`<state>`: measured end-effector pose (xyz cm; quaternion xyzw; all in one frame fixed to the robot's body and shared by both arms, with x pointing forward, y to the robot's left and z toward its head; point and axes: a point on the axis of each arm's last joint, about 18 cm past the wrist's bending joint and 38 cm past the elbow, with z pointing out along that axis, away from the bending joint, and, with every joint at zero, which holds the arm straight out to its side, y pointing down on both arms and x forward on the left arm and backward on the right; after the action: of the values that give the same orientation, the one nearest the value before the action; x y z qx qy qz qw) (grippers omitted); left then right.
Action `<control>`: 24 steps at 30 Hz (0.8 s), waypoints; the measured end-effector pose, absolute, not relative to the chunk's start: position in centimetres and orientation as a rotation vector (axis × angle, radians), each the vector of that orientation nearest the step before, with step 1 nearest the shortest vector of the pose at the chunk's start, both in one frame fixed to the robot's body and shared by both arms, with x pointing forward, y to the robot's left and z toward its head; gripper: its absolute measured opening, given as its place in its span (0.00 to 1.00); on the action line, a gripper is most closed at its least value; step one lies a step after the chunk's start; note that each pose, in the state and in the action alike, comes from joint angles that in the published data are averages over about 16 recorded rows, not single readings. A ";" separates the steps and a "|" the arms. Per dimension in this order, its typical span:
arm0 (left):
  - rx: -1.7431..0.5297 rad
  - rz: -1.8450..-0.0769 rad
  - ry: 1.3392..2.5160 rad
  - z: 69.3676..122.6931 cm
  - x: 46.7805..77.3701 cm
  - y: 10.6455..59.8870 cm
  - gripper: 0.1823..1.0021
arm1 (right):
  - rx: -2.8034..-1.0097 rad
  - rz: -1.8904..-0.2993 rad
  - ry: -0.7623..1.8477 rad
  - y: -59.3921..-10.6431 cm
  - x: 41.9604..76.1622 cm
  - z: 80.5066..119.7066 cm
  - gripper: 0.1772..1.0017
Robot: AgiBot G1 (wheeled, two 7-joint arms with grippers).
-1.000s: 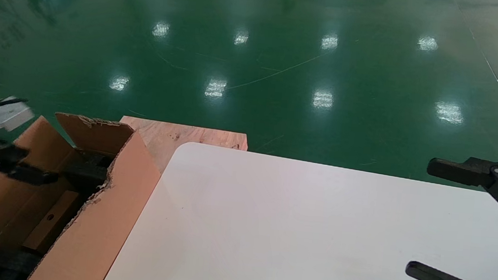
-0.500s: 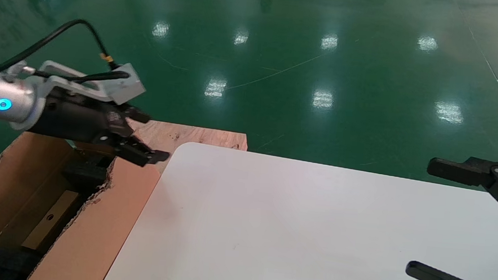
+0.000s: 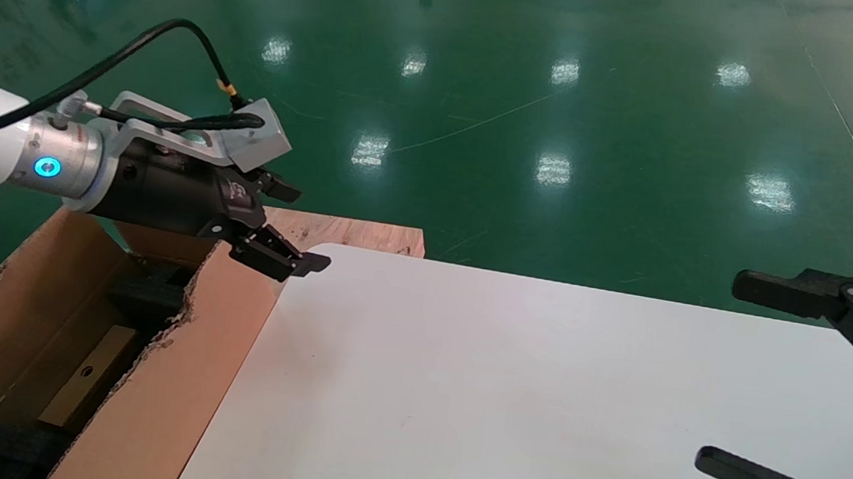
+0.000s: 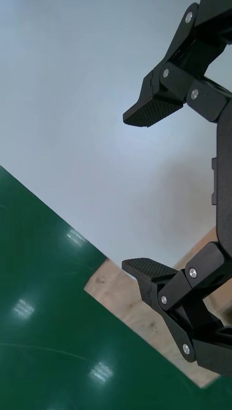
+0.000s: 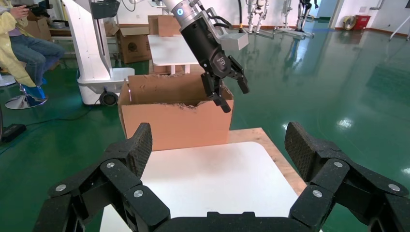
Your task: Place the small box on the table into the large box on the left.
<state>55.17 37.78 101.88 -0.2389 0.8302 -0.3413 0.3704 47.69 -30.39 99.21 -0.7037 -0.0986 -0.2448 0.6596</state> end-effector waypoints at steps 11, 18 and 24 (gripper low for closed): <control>-0.460 -1.011 2.205 101.4 55.0 34.2 1.00 | -1.593 -0.554 -0.223 -30.4 47.7 99.2 1.00; -0.341 -1.125 2.239 101.1 54.5 31.9 1.00 | -1.593 -0.554 -0.223 -30.4 47.7 99.2 1.00; -0.238 -1.229 2.250 100.8 53.9 30.4 1.00 | -1.593 -0.554 -0.223 -30.4 47.7 99.2 1.00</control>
<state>53.86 30.36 100.80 -0.0888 0.8389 -0.4584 0.2797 47.69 -30.39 99.21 -0.7037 -0.0986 -0.2448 0.6597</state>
